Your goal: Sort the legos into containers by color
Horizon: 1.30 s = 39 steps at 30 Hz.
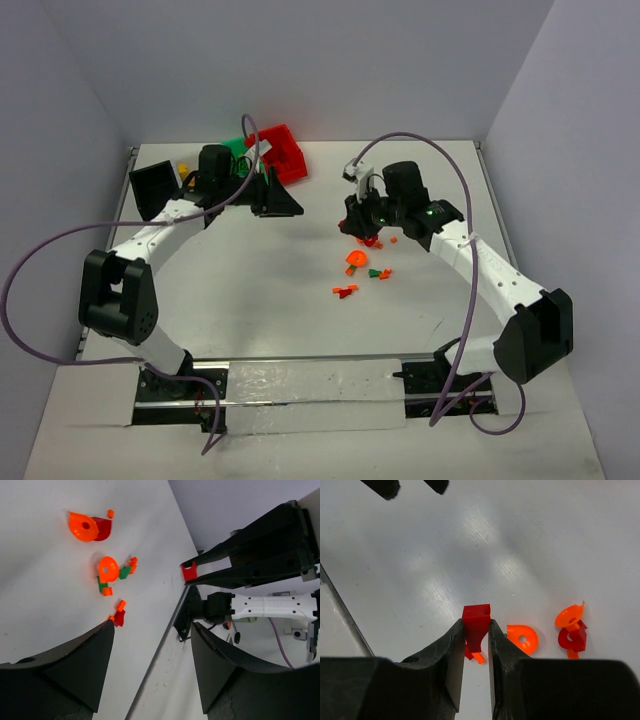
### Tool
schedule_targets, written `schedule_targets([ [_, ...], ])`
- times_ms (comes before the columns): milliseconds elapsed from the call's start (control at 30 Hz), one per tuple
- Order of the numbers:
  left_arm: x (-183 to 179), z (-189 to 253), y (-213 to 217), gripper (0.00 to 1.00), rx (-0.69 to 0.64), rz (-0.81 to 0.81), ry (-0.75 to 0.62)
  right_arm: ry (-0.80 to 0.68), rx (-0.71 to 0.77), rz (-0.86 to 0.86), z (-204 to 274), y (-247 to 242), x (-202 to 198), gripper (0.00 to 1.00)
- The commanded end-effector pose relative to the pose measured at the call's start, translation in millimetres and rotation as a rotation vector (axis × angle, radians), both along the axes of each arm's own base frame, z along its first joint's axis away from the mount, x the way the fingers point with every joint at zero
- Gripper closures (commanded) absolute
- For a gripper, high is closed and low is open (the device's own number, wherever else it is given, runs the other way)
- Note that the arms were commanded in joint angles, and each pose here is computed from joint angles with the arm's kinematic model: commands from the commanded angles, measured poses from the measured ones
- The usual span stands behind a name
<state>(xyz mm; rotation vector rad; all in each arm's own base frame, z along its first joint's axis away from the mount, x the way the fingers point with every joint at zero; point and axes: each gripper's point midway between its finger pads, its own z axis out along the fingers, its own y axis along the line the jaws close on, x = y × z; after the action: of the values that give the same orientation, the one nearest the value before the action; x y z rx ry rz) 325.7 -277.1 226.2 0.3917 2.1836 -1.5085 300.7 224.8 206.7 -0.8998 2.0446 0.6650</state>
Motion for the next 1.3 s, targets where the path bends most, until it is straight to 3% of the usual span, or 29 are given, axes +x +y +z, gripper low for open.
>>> schedule_targets([
  [0,-16.1,22.0,-15.5,0.27,-0.095,-0.068,0.011,-0.089,0.022,0.046,29.8,18.4,-1.7,1.0],
  [733,-41.3,8.1,-55.8,0.28,-0.091,-0.152,0.078,-0.125,0.003,0.128,39.3,47.9,-14.2,1.0],
  [1267,-49.6,10.5,-62.3,0.37,-0.143,-0.181,0.122,-0.128,-0.005,0.156,36.7,53.1,-18.5,1.0],
])
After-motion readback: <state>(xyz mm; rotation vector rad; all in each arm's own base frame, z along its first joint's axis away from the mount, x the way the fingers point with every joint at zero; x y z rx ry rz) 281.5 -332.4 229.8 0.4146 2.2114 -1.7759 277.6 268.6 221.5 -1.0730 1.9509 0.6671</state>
